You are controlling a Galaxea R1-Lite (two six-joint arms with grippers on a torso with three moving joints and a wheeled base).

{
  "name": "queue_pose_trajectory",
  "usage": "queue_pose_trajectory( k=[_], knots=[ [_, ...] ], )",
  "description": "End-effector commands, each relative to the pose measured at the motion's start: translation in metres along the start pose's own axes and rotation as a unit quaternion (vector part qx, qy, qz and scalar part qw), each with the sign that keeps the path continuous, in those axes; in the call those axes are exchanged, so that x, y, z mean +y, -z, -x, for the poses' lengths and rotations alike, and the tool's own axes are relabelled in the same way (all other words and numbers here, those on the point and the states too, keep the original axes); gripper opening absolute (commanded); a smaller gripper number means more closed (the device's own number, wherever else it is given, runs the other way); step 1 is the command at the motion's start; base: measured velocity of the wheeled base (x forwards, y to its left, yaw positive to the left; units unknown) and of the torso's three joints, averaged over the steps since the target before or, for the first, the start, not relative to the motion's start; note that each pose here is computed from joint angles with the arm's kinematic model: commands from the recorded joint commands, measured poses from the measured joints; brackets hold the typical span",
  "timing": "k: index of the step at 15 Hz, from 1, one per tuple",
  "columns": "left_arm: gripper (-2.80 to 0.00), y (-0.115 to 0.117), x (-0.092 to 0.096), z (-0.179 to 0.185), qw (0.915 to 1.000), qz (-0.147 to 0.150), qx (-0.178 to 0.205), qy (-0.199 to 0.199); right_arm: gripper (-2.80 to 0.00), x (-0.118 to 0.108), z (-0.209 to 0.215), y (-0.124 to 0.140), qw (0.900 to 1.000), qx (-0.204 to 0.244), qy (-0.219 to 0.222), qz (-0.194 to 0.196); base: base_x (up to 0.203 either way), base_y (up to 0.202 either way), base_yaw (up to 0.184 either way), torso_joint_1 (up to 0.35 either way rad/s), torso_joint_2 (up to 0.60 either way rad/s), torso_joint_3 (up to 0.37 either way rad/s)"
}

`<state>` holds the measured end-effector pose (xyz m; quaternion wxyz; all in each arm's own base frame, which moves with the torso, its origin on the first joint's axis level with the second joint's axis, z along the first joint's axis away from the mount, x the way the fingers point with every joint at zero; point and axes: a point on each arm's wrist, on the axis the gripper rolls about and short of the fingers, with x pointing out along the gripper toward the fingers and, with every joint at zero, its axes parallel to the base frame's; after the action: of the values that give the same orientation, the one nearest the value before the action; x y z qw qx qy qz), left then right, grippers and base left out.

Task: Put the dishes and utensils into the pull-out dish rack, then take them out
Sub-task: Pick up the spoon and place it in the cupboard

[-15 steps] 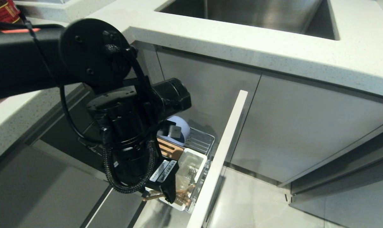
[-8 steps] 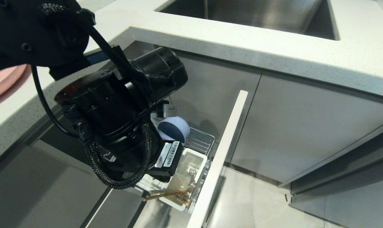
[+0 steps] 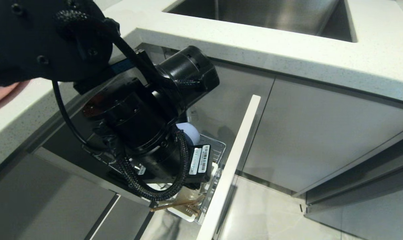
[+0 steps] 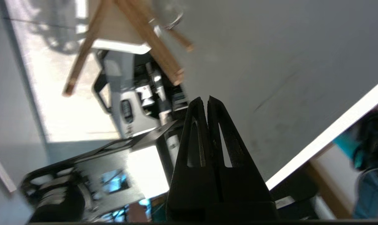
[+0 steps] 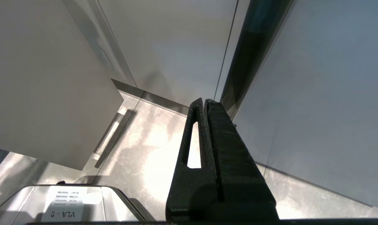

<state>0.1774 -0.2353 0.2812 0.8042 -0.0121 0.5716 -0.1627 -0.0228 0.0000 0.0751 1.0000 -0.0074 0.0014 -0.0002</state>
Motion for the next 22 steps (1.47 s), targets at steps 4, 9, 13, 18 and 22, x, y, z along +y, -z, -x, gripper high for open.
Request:
queue_pose_trajectory(
  k=[4,9,13,18,22],
  knots=[
    [-2.80,-0.003,-0.008,-0.003,0.9990,0.034,-0.017,0.022,-2.80,0.000,0.000,0.000,1.000,0.000,0.000,0.000,0.000,0.000,0.000,0.000,0.00,0.000],
    [-2.80,0.001,-0.015,-0.002,0.9989,0.032,-0.016,0.031,-2.80,0.000,0.000,0.000,1.000,0.000,0.000,0.000,0.000,0.000,0.000,0.000,0.00,0.000],
    [-2.80,0.003,-0.018,0.000,0.9985,0.036,-0.018,0.037,-2.80,0.000,0.000,0.000,1.000,0.000,0.000,0.000,0.000,0.000,0.000,0.000,0.00,0.000],
    [-2.80,0.009,-0.027,-0.004,0.9990,0.022,-0.010,0.038,-2.80,0.000,0.000,0.000,1.000,0.000,0.000,0.000,0.000,0.000,0.000,0.000,0.00,0.000],
    [-2.80,0.015,-0.034,-0.006,0.9991,0.008,-0.003,0.041,-2.80,0.000,0.000,0.000,1.000,0.000,0.000,0.001,0.000,0.000,0.000,0.000,0.00,0.000]
  ],
)
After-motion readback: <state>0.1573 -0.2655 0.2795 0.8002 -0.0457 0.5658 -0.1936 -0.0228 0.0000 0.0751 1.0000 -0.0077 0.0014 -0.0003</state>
